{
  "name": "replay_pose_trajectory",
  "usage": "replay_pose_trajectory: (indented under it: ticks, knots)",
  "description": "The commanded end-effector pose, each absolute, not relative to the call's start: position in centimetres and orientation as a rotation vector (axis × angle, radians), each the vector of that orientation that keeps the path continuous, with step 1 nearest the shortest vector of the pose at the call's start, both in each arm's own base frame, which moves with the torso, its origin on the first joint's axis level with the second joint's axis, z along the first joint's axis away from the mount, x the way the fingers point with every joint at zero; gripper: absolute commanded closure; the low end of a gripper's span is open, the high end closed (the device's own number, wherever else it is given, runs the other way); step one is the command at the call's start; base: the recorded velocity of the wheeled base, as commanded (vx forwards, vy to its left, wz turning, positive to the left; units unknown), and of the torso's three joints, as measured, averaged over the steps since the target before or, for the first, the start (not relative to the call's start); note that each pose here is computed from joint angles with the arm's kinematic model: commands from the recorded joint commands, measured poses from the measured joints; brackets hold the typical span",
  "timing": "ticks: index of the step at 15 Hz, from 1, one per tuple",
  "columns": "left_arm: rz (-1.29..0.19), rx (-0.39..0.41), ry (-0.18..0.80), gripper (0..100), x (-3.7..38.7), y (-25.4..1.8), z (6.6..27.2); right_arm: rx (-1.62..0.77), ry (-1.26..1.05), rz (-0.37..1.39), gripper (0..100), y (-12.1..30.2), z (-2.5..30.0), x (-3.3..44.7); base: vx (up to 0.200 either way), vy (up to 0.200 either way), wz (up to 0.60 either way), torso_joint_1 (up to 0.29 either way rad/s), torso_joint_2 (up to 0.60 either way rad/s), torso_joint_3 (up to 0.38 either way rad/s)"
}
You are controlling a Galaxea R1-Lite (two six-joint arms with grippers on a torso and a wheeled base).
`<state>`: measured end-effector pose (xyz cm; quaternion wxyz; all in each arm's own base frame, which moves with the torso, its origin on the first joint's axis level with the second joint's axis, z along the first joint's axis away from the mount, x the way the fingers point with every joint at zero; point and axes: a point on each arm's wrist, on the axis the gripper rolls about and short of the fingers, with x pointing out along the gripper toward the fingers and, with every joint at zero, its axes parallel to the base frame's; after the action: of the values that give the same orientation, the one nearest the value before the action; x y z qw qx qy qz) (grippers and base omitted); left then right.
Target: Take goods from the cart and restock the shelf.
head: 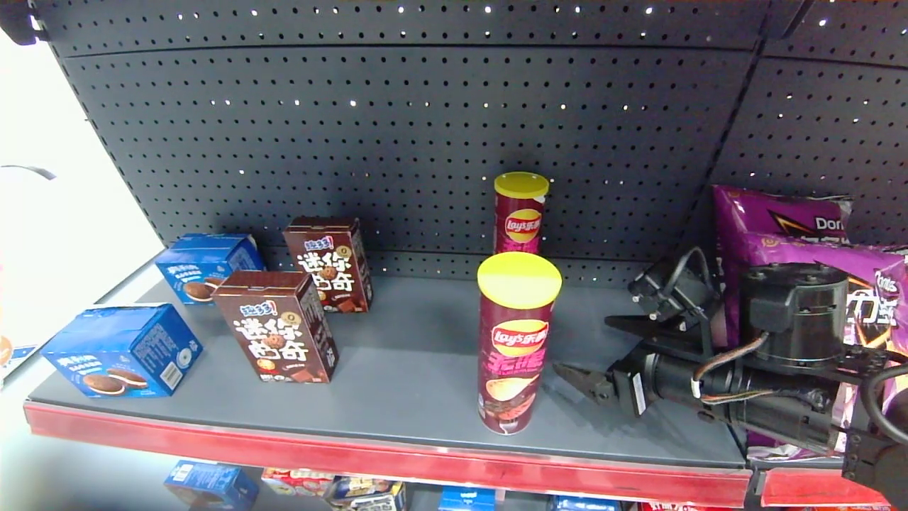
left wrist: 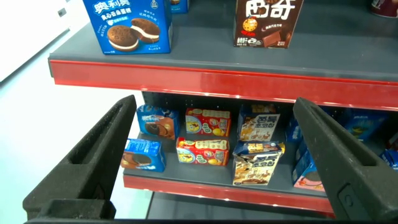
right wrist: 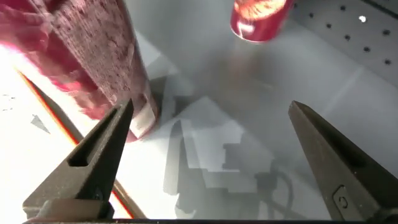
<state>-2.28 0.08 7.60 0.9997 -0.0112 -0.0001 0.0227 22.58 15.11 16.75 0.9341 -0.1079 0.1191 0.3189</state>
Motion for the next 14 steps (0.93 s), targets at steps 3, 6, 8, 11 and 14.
replay_pose_trajectory:
  ticks: [3, 6, 8, 11, 14]
  knots:
    - [0.046, -0.023, -0.001, 0, -2.3, 0.1, 7.6, -0.193, 0.161, 0.597, 0, 13.6, 19.4, 22.8, 0.000, 0.000, 0.00, 0.000, 0.00, 0.000]
    - [0.046, -0.023, -0.001, 0, -2.3, 0.1, 7.6, -0.186, 0.157, 0.591, 0, 11.6, 22.4, 19.6, 0.000, 0.000, 0.00, 0.000, 0.00, 0.000]
    - [0.046, -0.023, -0.001, 0, -2.3, 0.1, 7.6, -0.185, 0.158, 0.591, 0, 11.3, 22.8, 19.1, 0.000, 0.000, 0.00, 0.000, 0.00, 0.000]
    - [0.046, -0.023, -0.001, 0, -2.3, 0.1, 7.6, -0.165, 0.026, 0.490, 0, 7.0, 26.1, 14.3, 0.000, 0.000, 0.00, 0.000, 0.00, 0.000]
    - [0.046, -0.023, -0.001, 0, -2.3, 0.1, 7.6, -0.158, -0.027, 0.338, 0, 3.0, 23.8, 9.3, 0.000, 0.000, 0.00, 0.000, 0.00, 0.000]
